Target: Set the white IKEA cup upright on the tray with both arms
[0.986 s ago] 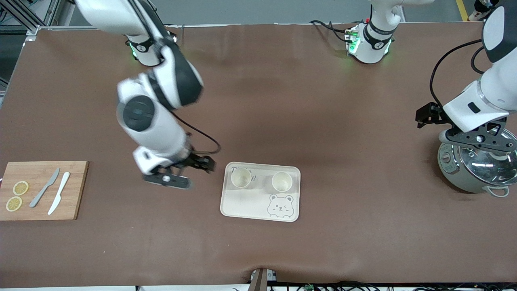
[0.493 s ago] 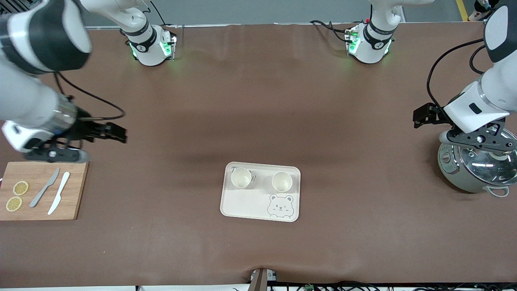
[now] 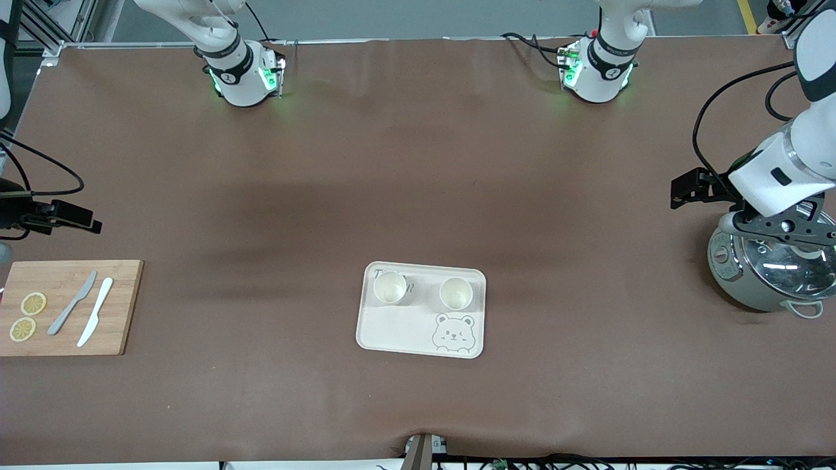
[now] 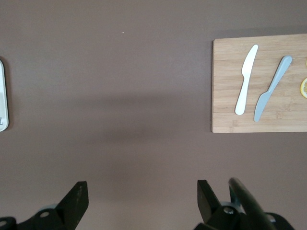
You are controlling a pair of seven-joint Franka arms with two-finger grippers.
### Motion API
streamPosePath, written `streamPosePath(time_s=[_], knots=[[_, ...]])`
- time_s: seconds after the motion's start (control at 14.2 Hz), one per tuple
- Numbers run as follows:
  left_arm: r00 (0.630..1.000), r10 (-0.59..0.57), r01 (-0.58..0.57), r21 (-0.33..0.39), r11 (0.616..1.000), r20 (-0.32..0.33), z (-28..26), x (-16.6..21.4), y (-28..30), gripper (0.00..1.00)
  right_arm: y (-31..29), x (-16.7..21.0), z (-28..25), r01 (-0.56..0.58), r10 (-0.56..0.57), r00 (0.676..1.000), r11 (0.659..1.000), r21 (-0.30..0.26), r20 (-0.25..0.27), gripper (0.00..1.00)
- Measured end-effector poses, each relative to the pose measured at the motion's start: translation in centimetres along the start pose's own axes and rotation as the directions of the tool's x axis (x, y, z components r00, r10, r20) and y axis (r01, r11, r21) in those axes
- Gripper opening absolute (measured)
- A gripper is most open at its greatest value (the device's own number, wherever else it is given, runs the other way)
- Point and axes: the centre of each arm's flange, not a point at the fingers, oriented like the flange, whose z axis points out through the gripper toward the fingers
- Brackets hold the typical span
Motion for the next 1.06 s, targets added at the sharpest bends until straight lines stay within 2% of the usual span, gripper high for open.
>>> streamPosePath(time_s=[0.63,1.06], knots=[[0.999,-0.035,0.035,0.001,0.999,-0.012,-0.18,0.09,0.11,1.00,-1.02,0.38,0.41,0.020,-0.020,1.000,1.000,-0.004,-0.002,1.00],[0.998,-0.057,0.057,0.001,0.998,-0.013,-0.24,0.05,-0.01,1.00,-0.88,-0.05,0.83,0.021,-0.020,1.000,1.000,-0.016,0.014,1.00]])
